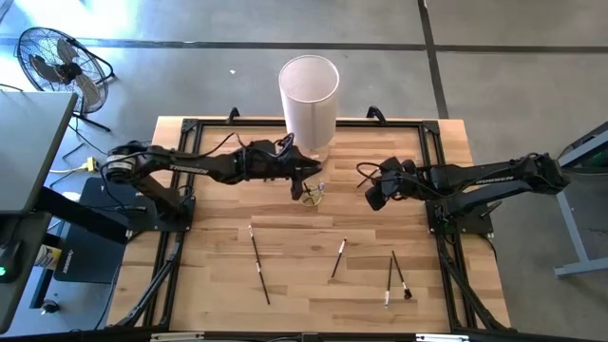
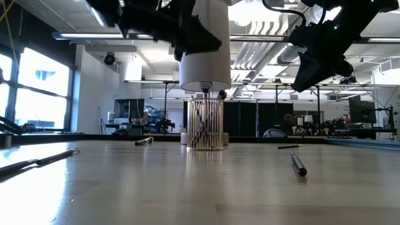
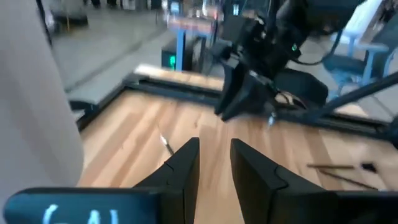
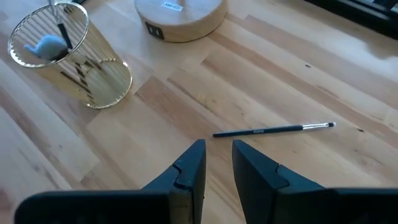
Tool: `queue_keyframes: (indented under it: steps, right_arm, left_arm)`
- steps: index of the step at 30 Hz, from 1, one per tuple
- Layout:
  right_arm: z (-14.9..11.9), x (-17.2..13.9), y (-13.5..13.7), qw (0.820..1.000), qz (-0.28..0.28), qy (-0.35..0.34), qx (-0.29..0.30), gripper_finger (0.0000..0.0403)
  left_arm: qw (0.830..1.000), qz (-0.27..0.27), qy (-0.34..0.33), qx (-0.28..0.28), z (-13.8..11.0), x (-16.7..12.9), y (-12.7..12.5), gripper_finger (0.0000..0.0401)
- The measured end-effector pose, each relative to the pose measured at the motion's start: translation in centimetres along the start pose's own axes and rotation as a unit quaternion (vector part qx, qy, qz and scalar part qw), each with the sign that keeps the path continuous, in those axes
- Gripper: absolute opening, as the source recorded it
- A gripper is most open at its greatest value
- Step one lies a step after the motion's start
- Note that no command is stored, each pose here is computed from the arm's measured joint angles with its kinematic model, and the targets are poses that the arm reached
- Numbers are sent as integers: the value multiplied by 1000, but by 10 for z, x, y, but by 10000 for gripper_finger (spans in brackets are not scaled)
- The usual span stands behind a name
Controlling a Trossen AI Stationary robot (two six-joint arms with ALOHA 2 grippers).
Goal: Put items in baskets/containers
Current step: Put the black brow brush into the gold pen organizer
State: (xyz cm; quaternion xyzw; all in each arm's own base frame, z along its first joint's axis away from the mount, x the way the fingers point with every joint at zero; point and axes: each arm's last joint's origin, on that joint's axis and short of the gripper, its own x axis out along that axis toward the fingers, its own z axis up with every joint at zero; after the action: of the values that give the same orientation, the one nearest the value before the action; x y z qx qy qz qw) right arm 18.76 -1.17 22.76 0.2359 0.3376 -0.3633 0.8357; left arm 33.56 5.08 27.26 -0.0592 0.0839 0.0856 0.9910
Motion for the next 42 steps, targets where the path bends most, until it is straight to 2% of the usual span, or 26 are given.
queue_keyframes:
  steps: [6,10,14,18,23,28,29,33,35,38,42]
  right_arm:
    - [0,0,0,1000,7,7,0,74]
    - [-2,0,2,999,30,31,-2,74]
    - [-4,0,4,996,64,64,-16,74]
    - [-7,-2,8,991,96,93,12,67]
    - [-17,-13,25,986,139,87,30,9]
    - [-29,-29,48,973,206,70,76,3]
    - [-31,-32,53,970,216,66,88,2]
    - [-36,-43,81,972,200,74,98,1]
    - [-39,-45,97,977,168,101,81,1]
    - [-42,-51,124,978,112,164,54,1]
    - [-54,-59,153,966,19,254,44,1]
  left_arm:
    - [988,22,155,0,35,-6,-32,74]
    - [964,59,247,-76,46,-18,-53,59]
    - [938,79,322,-104,39,-34,-70,33]
    - [910,85,397,-85,18,-52,-86,5]
    - [896,83,432,-55,-17,-63,-100,2]
    - [899,59,433,-41,-42,-84,-103,1]
    - [906,47,420,-41,-43,-88,-104,1]
    - [924,29,380,-39,-50,-116,-101,1]
    - [934,18,355,-43,-50,-128,-98,0]
    - [939,12,340,-46,-51,-140,-91,0]
    - [944,2,327,-34,-48,-149,-87,0]
